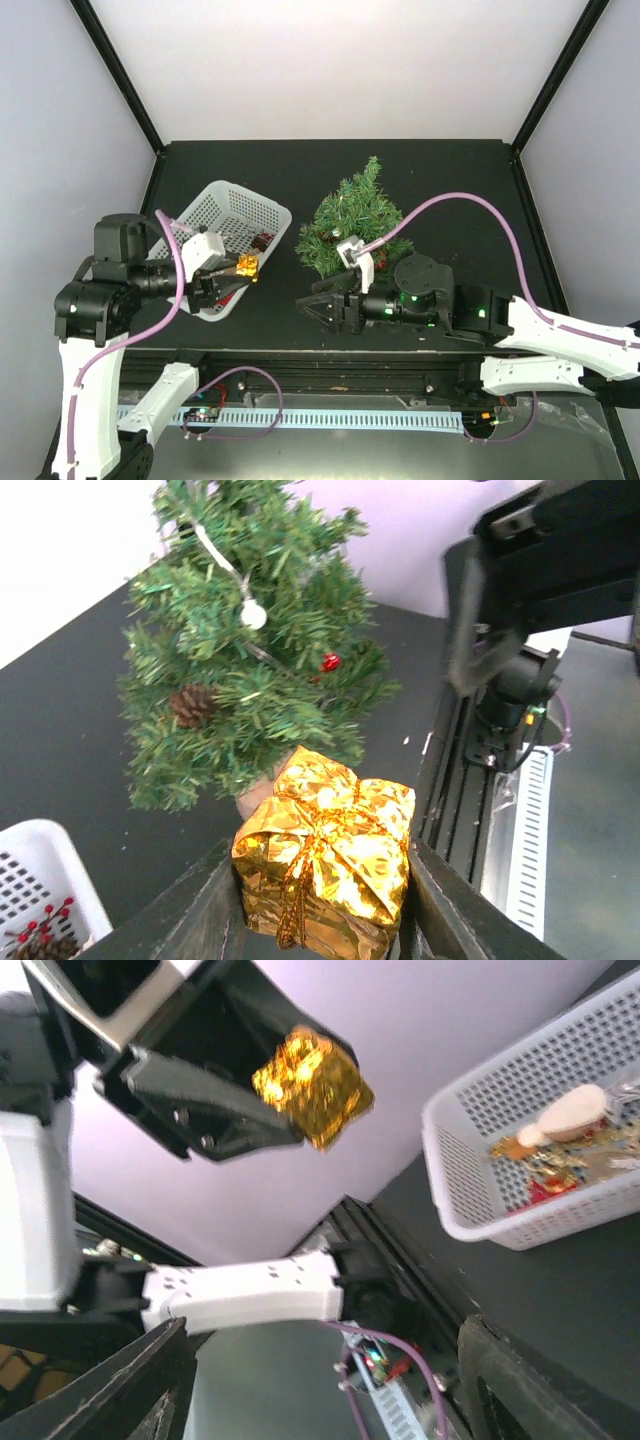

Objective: Decorate the small christmas tree

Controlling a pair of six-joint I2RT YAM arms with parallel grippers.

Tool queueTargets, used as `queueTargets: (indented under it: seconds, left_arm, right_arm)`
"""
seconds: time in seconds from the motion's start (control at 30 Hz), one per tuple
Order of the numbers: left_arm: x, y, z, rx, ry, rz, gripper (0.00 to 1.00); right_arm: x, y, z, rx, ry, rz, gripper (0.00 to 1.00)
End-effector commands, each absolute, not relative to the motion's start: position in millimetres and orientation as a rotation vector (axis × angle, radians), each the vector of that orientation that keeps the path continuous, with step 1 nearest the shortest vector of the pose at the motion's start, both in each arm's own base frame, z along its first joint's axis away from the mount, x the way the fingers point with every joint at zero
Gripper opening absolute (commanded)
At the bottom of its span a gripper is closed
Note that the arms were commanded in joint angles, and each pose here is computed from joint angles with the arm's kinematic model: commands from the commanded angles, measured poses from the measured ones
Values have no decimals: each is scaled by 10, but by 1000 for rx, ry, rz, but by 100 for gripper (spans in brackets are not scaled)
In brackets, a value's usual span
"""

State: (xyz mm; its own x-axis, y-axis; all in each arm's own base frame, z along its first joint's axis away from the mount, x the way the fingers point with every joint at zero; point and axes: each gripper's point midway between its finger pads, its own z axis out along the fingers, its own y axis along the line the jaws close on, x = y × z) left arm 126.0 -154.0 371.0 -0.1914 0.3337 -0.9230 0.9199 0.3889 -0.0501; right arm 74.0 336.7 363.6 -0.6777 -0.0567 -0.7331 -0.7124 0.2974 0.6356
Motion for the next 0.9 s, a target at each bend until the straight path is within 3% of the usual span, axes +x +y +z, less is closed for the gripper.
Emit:
queueTargets:
  seconds: [0.0, 0.1, 0.33, 0.87]
  left_arm:
    - [931, -1603, 3903, 1156, 1617, -869, 42]
    - [852, -1605, 3958, 1159, 1590, -871, 42]
    - [685, -1618, 4056, 1169, 1502, -877, 42]
    - [644, -1608, 4039, 1141, 1477, -870, 42]
  right_arm:
    - [695, 3558, 4126, -516, 1844, 1711, 78]
    - [709, 3661, 4150, -452, 1839, 1794, 85]
    - [736, 3971, 4072, -298, 1873, 2078, 83]
    - [739, 4140, 4126, -294, 1870, 2135, 79]
